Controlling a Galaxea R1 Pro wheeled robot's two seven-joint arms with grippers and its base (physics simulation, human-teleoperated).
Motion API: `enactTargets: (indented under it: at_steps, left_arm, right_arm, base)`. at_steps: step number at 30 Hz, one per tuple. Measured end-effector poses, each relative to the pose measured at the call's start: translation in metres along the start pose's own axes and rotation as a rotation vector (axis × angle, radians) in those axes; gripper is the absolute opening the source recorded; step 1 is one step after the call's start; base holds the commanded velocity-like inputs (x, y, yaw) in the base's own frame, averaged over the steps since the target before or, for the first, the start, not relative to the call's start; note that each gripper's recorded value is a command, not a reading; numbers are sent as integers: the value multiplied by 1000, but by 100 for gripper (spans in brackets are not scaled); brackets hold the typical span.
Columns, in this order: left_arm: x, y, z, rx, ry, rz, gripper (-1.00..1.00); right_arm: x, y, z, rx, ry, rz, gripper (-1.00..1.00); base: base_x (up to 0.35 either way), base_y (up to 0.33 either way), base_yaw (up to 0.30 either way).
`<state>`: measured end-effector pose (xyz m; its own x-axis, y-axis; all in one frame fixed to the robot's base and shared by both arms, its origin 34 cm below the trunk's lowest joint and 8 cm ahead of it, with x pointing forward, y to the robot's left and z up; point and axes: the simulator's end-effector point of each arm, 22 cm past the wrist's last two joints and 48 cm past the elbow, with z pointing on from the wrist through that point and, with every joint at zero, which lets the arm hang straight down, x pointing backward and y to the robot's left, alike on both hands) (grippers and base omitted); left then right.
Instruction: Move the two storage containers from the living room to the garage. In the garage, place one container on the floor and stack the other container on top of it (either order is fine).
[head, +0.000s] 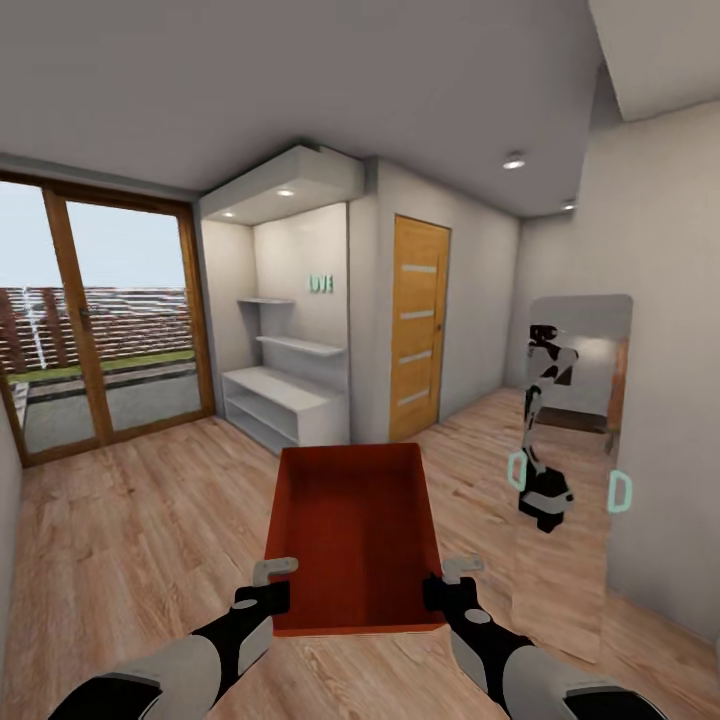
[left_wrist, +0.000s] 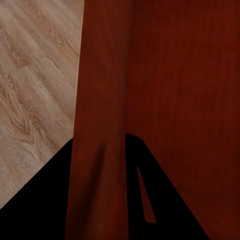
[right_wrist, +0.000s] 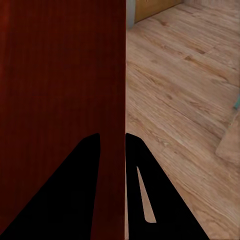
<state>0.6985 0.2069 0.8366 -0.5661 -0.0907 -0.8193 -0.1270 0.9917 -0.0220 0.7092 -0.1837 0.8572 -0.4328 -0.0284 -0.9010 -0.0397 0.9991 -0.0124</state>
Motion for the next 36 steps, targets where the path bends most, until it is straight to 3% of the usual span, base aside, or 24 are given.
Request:
enactTargets:
  at_steps: [27,36]
  left_arm:
    - [0,1,0,-1,1,0,-100]
    - [0,1,0,-1,1,1,-100]
  right_arm:
    - [0,1,0,0,1,0,-100]
    - [0,1,0,0,1,-1,-100]
  base:
    - [324,0,-1]
    - [324,0,-189]
